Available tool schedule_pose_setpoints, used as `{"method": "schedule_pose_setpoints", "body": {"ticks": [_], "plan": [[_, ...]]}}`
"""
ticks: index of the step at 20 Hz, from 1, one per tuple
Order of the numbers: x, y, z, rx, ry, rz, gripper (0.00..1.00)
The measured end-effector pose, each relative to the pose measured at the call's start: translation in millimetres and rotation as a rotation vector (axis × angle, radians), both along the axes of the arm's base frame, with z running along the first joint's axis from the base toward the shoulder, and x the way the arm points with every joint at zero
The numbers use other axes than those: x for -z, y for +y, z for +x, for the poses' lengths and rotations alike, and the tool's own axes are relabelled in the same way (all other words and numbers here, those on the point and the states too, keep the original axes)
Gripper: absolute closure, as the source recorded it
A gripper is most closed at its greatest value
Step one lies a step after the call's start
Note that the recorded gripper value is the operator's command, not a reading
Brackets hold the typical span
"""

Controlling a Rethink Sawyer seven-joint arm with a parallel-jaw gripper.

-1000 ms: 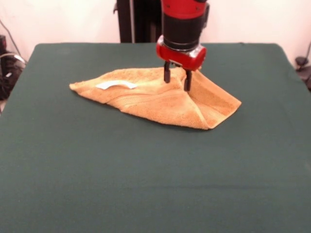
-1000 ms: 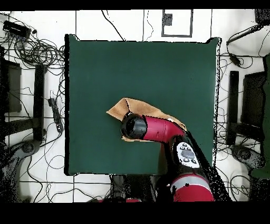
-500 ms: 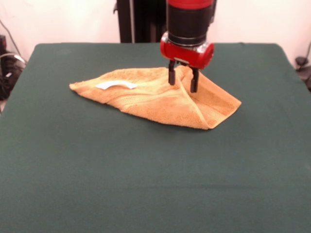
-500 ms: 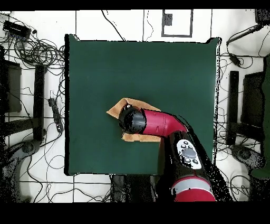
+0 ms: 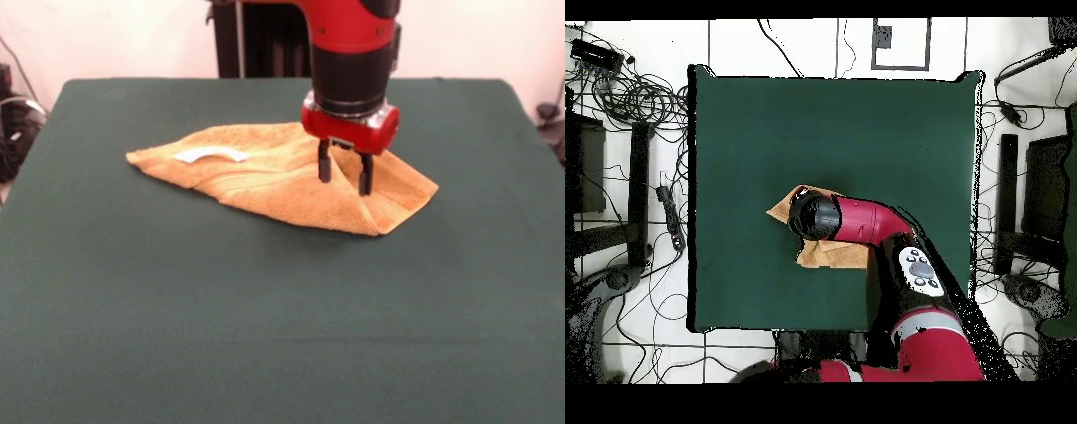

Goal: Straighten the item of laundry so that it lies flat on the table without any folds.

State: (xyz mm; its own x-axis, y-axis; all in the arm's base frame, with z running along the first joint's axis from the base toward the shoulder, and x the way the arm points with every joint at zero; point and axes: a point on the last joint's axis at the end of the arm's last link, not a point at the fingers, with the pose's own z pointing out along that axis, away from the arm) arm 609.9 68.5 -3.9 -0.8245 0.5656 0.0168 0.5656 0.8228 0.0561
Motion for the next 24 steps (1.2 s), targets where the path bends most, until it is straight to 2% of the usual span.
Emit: {"method": "schedule_pose_setpoints", "body": {"ticks": [9, 24], "plan": [[35.1, 13.0, -11.1, -0.014, 0.046, 0.029, 0.00], [31.8, 8.5, -9.6, -0.052, 0.038, 0.012, 0.00]]}}
